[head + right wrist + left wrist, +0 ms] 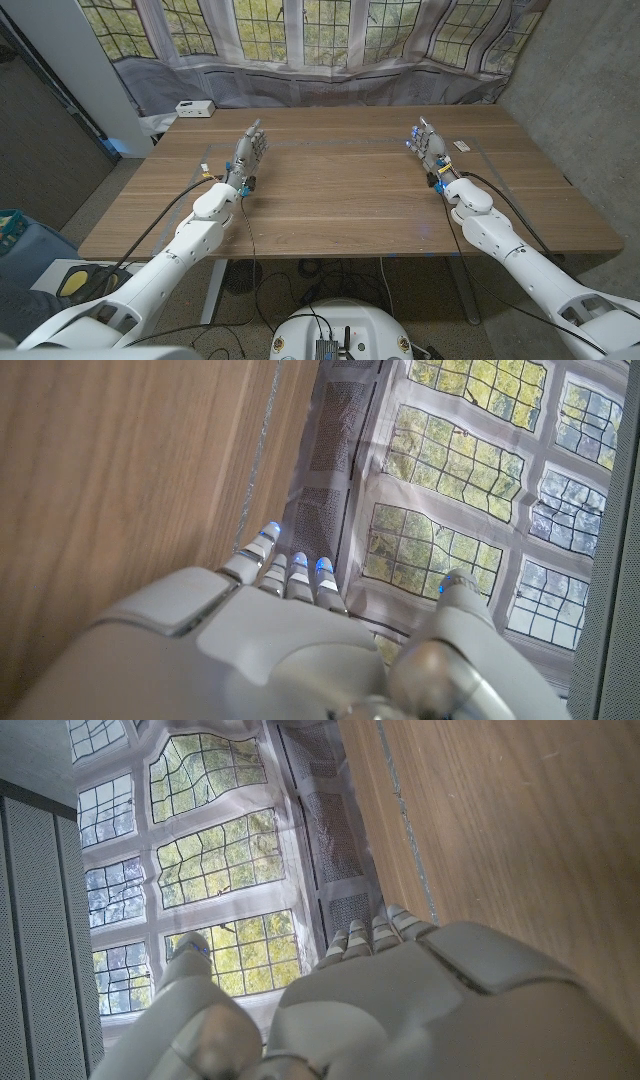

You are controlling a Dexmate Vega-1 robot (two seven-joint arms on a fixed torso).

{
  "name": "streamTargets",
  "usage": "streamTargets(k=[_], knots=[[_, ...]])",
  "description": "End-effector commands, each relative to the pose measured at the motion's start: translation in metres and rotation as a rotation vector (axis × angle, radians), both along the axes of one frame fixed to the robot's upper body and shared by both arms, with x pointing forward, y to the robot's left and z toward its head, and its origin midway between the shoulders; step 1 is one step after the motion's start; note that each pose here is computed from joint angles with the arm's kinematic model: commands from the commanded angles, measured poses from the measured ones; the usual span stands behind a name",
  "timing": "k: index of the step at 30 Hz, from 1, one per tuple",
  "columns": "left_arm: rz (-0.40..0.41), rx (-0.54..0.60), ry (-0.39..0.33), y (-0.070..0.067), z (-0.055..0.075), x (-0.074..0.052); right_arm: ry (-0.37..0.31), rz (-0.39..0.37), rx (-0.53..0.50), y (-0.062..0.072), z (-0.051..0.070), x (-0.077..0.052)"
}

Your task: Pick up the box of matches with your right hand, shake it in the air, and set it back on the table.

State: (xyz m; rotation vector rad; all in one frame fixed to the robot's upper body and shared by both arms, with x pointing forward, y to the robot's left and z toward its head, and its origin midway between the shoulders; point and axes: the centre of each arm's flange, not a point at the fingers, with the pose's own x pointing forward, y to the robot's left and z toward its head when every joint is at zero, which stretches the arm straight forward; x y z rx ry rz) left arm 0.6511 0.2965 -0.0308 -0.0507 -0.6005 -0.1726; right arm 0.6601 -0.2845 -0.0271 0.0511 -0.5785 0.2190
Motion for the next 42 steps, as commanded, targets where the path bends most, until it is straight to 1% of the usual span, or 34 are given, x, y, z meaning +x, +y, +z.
streamTargets(k=[1,6,9,13,15,18,22,28,31,34,38,40,42], knots=[[0.02,-0.039,-0.003,0.003,-0.006,-0.001,0.009,0.004,0.015,0.002,-0.001,0.004],[0.016,-0.041,-0.012,0.002,-0.003,-0.004,-0.018,-0.016,0.012,0.001,0.002,0.001],[0.018,-0.033,-0.013,0.001,-0.002,-0.006,-0.021,-0.023,0.016,0.0,0.003,-0.001],[0.023,-0.046,-0.024,-0.003,0.002,-0.011,-0.034,-0.037,0.021,-0.003,0.003,-0.006],[0.017,-0.037,-0.027,-0.004,0.004,-0.013,-0.039,-0.043,0.023,-0.005,0.003,-0.009],[0.01,-0.026,-0.031,-0.005,0.005,-0.014,-0.044,-0.034,0.023,-0.007,0.003,-0.012],[0.023,-0.009,-0.041,-0.007,0.008,-0.016,-0.056,-0.047,0.011,-0.012,0.005,-0.017],[0.041,-0.025,-0.069,-0.013,0.01,-0.021,-0.101,-0.087,0.026,-0.022,0.009,-0.023],[0.073,-0.019,-0.059,-0.015,0.012,-0.023,-0.119,-0.11,0.012,-0.028,0.012,-0.026],[0.1,-0.013,-0.041,-0.017,0.016,-0.026,-0.115,-0.135,0.018,-0.034,0.013,-0.029],[0.058,-0.031,-0.048,-0.022,0.022,-0.022,-0.126,-0.15,0.023,-0.043,0.016,-0.03],[0.037,-0.023,-0.053,-0.025,0.025,-0.02,-0.132,-0.15,0.01,-0.047,0.018,-0.03],[0.045,0.0,-0.058,-0.026,0.028,-0.02,-0.13,-0.141,0.002,-0.051,0.019,-0.029]])
